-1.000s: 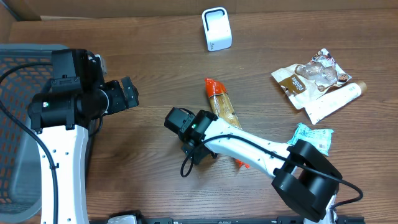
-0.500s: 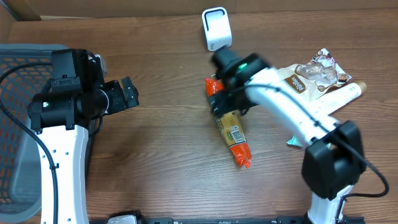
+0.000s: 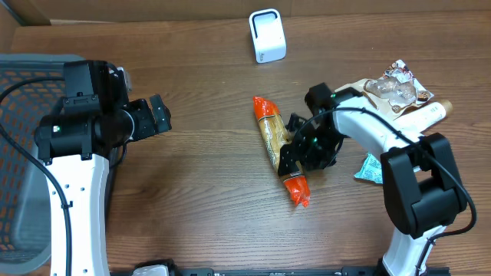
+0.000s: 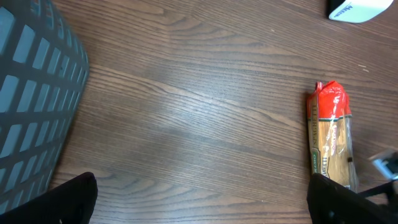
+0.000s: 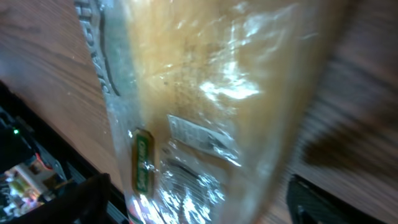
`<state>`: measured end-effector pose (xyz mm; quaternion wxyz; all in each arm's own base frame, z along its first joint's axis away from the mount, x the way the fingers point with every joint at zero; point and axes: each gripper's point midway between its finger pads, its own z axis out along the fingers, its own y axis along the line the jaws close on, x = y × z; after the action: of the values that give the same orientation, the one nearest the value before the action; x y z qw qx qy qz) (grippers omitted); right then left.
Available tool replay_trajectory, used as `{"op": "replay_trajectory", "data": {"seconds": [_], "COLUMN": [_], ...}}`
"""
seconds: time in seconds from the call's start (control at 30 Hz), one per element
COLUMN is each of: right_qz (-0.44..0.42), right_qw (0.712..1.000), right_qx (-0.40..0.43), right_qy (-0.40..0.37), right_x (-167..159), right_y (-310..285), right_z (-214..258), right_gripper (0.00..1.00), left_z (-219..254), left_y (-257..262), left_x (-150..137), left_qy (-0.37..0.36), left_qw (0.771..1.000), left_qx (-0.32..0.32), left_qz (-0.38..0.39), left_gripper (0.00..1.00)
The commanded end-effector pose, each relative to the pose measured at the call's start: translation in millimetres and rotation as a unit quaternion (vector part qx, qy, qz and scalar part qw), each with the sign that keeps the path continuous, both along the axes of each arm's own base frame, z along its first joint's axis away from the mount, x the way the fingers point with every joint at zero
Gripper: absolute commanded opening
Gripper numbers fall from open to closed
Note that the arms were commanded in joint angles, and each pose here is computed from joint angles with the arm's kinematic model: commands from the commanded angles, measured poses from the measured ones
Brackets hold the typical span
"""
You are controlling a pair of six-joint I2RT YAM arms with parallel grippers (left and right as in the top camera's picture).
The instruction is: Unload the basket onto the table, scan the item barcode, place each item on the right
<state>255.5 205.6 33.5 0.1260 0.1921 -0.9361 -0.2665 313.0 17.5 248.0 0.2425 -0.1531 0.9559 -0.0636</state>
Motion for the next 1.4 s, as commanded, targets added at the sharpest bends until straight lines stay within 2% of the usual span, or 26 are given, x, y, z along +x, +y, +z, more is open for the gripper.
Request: {"op": "replay_trajectory", "data": {"seconds": [0.0, 0.17, 0.3, 0.47, 0.6, 0.77, 0.8, 0.83, 0.87, 0.93, 1.0, 1.1, 1.37], "right_qz": [0.018, 0.015, 0.012, 0.006, -0.025, -0.021, -0.015, -0.017, -0.035, -0.069, -0.082, -0.090, -0.093], "right_qw": [0.999, 0.999, 0.998, 0.997, 0.994, 0.981, 0.979, 0.974, 0.966, 0.957, 0.958, 0.971, 0.989], "right_qx": [0.043, 0.048, 0.052, 0.055, -0.015, -0.097, -0.107, -0.133, -0.170, -0.201, -0.193, -0.150, -0.060], "right_qy": [-0.007, -0.018, -0.030, -0.058, -0.103, -0.166, -0.172, -0.181, -0.191, -0.200, -0.193, -0.161, -0.103], "right_x": [-8, -3, 5, 23, 44, 51, 49, 48, 49, 52, 52, 47, 26], "right_y": [17, 22, 26, 31, 21, 22, 24, 23, 17, 11, 14, 23, 44], "right_z": [12, 12, 18, 39, 57, 74, 73, 71, 67, 64, 60, 51, 15], "right_gripper": [0.80, 0.48, 0.31, 0.18, 0.11, 0.08, 0.09, 0.15, 0.43, 0.66, 0.80, 0.89, 0.88], "left_z": [5, 5, 5, 5, 5, 5, 5, 5, 5, 5, 5, 5, 5], "left_y": [0, 0, 0, 0, 0, 0, 0, 0, 0, 0, 0, 0, 0], "left_x": [4, 4, 4, 4, 4, 4, 4, 4, 4, 4, 4, 4, 4], "left_qy": [-0.007, -0.007, -0.007, -0.007, -0.007, -0.007, -0.007, -0.007, -0.007, -0.007, -0.007, -0.007, -0.007], "left_qw": [1.000, 1.000, 1.000, 1.000, 1.000, 1.000, 1.000, 1.000, 1.000, 1.000, 1.000, 1.000, 1.000], "left_qx": [0.005, 0.005, 0.005, 0.005, 0.005, 0.005, 0.005, 0.005, 0.005, 0.005, 0.005, 0.005, 0.005], "left_qz": [-0.007, -0.007, -0.007, -0.007, -0.007, -0.007, -0.007, -0.007, -0.007, -0.007, -0.007, -0.007, -0.007], "left_gripper": [1.00, 1.00, 1.00, 1.00, 0.99, 0.99, 1.00, 1.00, 1.00, 1.00, 1.00, 1.00, 1.00]}}
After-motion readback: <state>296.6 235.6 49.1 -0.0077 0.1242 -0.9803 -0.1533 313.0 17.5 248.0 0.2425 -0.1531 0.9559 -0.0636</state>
